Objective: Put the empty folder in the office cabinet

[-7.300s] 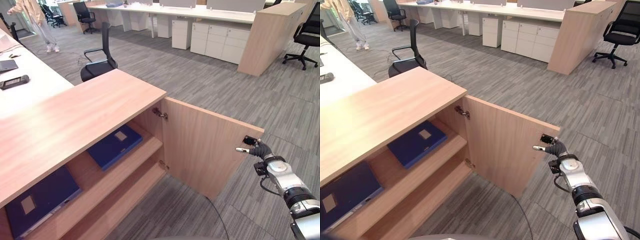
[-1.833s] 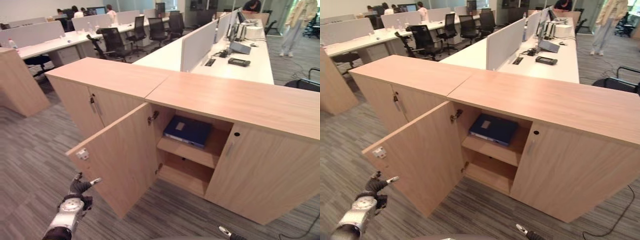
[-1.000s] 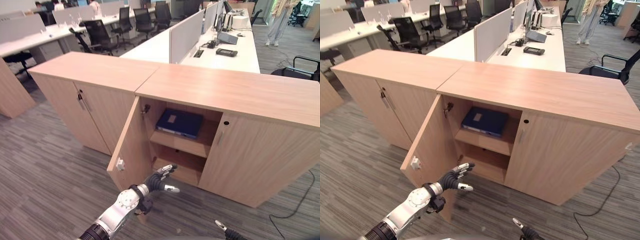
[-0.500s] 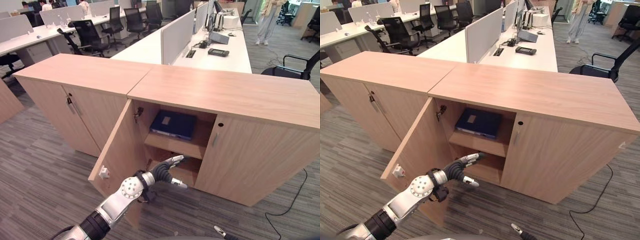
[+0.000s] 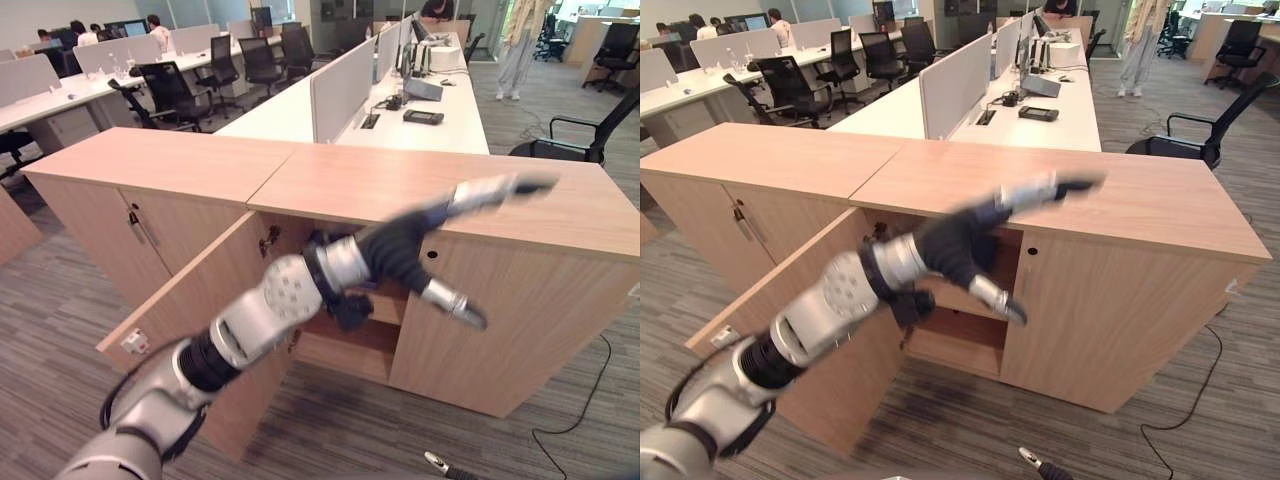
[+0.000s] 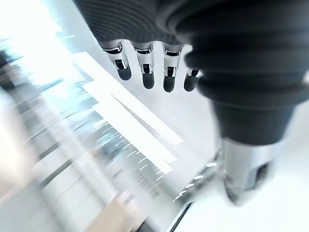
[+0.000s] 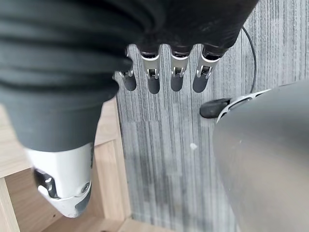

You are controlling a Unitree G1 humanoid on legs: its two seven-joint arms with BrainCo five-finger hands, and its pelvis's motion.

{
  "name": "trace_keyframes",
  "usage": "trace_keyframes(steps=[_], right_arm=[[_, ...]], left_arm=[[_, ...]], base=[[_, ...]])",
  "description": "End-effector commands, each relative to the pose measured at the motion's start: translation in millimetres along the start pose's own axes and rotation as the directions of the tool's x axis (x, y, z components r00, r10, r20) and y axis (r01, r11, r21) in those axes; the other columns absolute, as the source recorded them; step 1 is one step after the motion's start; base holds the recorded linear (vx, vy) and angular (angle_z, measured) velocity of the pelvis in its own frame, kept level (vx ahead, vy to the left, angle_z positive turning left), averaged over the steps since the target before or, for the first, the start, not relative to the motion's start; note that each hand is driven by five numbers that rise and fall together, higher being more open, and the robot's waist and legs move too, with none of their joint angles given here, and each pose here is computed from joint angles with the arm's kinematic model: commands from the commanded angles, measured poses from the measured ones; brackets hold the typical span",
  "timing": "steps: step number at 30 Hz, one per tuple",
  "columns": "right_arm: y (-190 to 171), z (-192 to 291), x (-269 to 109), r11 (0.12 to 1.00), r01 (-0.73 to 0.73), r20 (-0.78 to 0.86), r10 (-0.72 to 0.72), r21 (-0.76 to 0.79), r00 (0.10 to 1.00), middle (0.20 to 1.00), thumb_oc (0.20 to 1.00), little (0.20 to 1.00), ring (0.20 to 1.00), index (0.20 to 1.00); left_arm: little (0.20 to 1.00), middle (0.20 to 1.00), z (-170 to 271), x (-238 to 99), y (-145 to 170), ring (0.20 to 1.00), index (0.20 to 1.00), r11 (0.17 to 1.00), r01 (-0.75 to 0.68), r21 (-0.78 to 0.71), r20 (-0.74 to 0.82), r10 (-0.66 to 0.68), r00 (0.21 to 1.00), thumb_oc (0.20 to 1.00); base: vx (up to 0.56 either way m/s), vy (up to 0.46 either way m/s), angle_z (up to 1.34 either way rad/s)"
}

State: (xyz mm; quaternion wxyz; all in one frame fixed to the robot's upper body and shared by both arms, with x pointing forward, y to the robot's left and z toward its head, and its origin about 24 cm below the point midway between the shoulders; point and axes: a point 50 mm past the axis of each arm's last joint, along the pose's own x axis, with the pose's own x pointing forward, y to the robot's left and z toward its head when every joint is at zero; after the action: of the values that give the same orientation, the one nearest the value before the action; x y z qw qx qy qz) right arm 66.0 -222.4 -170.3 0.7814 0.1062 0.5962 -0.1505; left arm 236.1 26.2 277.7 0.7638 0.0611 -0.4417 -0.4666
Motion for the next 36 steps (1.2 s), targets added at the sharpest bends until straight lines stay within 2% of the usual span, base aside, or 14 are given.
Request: trace_keyframes(steps=[1, 5, 9, 13, 14, 16, 17, 19, 20, 25, 26, 28, 30, 36], right_arm=[[3.1, -15.3, -0.6, 0.999, -0.022, -0.077, 0.018, -0.049, 0.997, 1.000, 1.000, 1.000, 1.000, 1.000], [-6.7, -12.7, -1.8, 0.999, -0.022, -0.064, 0.020, -0.036, 0.998, 1.000, 1.000, 1.000, 1.000, 1.000], [-12.4, -16.2, -3.1, 0.999, -0.027, -0.064, 0.025, -0.029, 0.998, 1.000, 1.000, 1.000, 1.000, 1.000], [-20.2, -26.0, -5.6, 1.000, -0.017, -0.089, 0.015, -0.020, 0.996, 1.000, 1.000, 1.000, 1.000, 1.000], [-21.6, -30.2, -6.4, 1.000, -0.015, -0.096, 0.016, 0.011, 0.995, 1.000, 1.000, 1.000, 1.000, 1.000], [-25.1, -32.8, -7.4, 1.000, -0.009, -0.102, 0.011, 0.029, 0.995, 1.000, 1.000, 1.000, 1.000, 1.000], [-26.3, -31.9, -7.5, 1.000, -0.007, -0.102, 0.009, 0.019, 0.995, 1.000, 1.000, 1.000, 1.000, 1.000], [-29.6, -32.5, -8.2, 0.999, 0.001, -0.101, 0.003, 0.038, 0.995, 1.000, 1.000, 1.000, 1.000, 1.000], [-30.1, -31.7, -8.2, 0.999, 0.004, -0.096, 0.001, 0.046, 0.995, 1.000, 1.000, 1.000, 1.000, 1.000], [-27.9, -26.8, -7.1, 0.998, 0.004, -0.073, 0.000, 0.060, 0.997, 1.000, 1.000, 1.000, 1.000, 1.000], [-28.1, -26.7, -7.1, 0.998, 0.005, -0.073, -0.001, 0.058, 0.997, 1.000, 1.000, 1.000, 1.000, 1.000], [-27.8, -24.4, -6.7, 0.999, 0.009, -0.066, -0.005, 0.050, 0.998, 1.000, 1.000, 1.000, 1.000, 1.000], [-28.6, -19.4, -6.3, 0.999, 0.010, -0.048, -0.008, 0.050, 0.999, 1.000, 1.000, 1.000, 1.000, 1.000], [-39.4, 9.2, -6.4, 0.999, 0.044, 0.022, -0.045, 0.022, 0.999, 1.000, 1.000, 1.000, 1.000, 1.000]], left_arm=[[1.000, 1.000, 0.7, 4.2, 35.7, 1.000, 1.000, 0.986, -0.157, 0.049, 0.021, 0.156, 0.988, 1.000], [1.000, 1.000, 17.3, -13.5, 98.9, 1.000, 1.000, 0.898, -0.309, 0.314, 0.001, 0.325, 0.946, 1.000], [1.000, 1.000, 40.2, -70.2, 163.3, 1.000, 1.000, 0.671, -0.389, 0.631, -0.072, 0.550, 0.832, 1.000], [1.000, 1.000, 80.1, -163.3, 215.2, 1.000, 1.000, 0.375, -0.353, 0.857, -0.110, 0.803, 0.585, 1.000], [1.000, 1.000, 98.8, -204.8, 225.8, 1.000, 1.000, 0.271, -0.298, 0.915, -0.114, 0.883, 0.455, 1.000], [1.000, 1.000, 115.6, -250.2, 226.7, 1.000, 1.000, 0.191, -0.232, 0.954, -0.114, 0.944, 0.309, 1.000], [1.000, 1.000, 118.4, -254.5, 224.9, 1.000, 1.000, 0.185, -0.231, 0.955, -0.111, 0.947, 0.301, 1.000], [1.000, 1.000, 133.2, -304.5, 220.4, 1.000, 1.000, 0.121, -0.189, 0.975, -0.100, 0.988, 0.117, 1.000], [1.000, 1.000, 135.9, -321.3, 216.8, 1.000, 1.000, 0.106, -0.181, 0.978, -0.098, 0.994, 0.052, 1.000], [1.000, 1.000, 146.2, -395.9, 179.2, 1.000, 1.000, 0.052, -0.162, 0.985, -0.087, 0.973, -0.212, 1.000], [1.000, 1.000, 146.7, -396.4, 178.7, 1.000, 1.000, 0.052, -0.162, 0.985, -0.086, 0.973, -0.213, 1.000], [1.000, 1.000, 139.5, -415.8, 163.4, 1.000, 1.000, 0.050, -0.171, 0.984, -0.098, 0.953, -0.287, 1.000], [1.000, 1.000, 126.4, -420.2, 157.5, 1.000, 1.000, 0.043, -0.204, 0.978, -0.106, 0.946, -0.306, 1.000], [1.000, 1.000, 100.6, -411.7, 152.5, 1.000, 1.000, 0.054, -0.296, 0.954, -0.138, 0.953, -0.271, 1.000]], base=[[0.01, -0.038, -0.01], [0.01, -0.009, -0.04], [0.00, 0.000, 0.00], [0.01, 0.012, 0.04], [0.00, 0.036, 0.03], [0.00, 0.020, -0.01], [0.01, 0.029, 0.05], [0.00, 0.032, 0.15], [-0.01, 0.031, 0.17], [0.00, 0.018, 0.04], [0.02, 0.002, 0.06], [0.00, 0.000, 0.07], [-0.09, 0.007, 0.21], [-0.17, 0.122, 0.55]])
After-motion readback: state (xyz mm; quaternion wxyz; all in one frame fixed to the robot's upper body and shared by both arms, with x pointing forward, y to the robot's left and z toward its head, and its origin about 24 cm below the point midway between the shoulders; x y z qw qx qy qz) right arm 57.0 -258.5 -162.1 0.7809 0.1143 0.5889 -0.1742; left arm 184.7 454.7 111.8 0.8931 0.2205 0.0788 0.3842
